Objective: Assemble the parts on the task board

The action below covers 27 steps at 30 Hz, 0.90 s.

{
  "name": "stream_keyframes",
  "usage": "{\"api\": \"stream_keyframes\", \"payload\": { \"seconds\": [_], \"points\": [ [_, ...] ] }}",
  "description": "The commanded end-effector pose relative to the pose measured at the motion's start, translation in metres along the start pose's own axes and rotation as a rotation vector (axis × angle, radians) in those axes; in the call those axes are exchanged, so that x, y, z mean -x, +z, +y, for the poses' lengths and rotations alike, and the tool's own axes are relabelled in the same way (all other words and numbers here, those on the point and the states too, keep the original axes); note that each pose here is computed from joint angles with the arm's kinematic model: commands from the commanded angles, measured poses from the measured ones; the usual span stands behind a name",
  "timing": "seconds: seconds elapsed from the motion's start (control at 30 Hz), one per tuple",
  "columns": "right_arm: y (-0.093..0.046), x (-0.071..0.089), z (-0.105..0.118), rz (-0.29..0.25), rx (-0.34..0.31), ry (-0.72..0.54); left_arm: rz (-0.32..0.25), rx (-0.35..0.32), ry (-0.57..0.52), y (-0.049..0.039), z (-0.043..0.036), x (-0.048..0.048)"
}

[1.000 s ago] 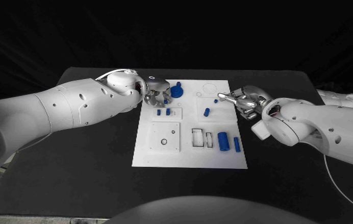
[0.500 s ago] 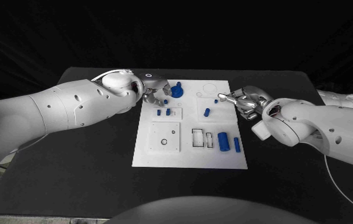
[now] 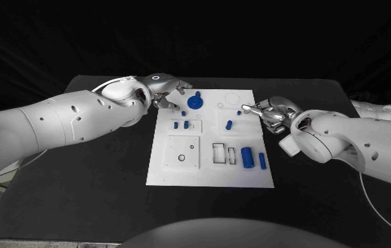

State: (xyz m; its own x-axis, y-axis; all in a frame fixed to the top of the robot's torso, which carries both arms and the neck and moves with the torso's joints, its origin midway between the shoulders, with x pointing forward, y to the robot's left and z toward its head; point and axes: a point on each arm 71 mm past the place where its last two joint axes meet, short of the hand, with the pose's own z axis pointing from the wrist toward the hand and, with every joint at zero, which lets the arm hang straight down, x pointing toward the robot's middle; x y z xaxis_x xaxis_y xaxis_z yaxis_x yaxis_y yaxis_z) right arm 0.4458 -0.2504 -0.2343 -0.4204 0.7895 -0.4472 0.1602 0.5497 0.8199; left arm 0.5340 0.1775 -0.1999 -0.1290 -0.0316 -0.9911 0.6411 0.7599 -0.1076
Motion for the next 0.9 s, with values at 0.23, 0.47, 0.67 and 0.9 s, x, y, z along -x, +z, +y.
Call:
{"api": "stream_keyframes", "payload": {
  "seconds": [0.23, 0.47, 0.67, 0.9],
  "points": [
    [0.000, 0.001, 0.003, -0.029, 0.041, -0.003, -0.184, -0.006, -0.251, -0.0182, 0.0154, 0.0164],
    [0.002, 0.005, 0.017, -0.083, 0.125, -0.038, -0.405, 0.078, -0.556, -0.0287, 0.0223, 0.0276],
    [0.006, 0.012, 0.044, -0.110, 0.236, -0.226, -0.542, 0.163, -0.798, -0.0349, 0.0197, 0.0194],
    [0.016, 0.013, 0.058, -0.142, 0.298, -0.461, -0.543, 0.203, -0.901, -0.0405, 0.0159, -0.0037]
  ]
}}
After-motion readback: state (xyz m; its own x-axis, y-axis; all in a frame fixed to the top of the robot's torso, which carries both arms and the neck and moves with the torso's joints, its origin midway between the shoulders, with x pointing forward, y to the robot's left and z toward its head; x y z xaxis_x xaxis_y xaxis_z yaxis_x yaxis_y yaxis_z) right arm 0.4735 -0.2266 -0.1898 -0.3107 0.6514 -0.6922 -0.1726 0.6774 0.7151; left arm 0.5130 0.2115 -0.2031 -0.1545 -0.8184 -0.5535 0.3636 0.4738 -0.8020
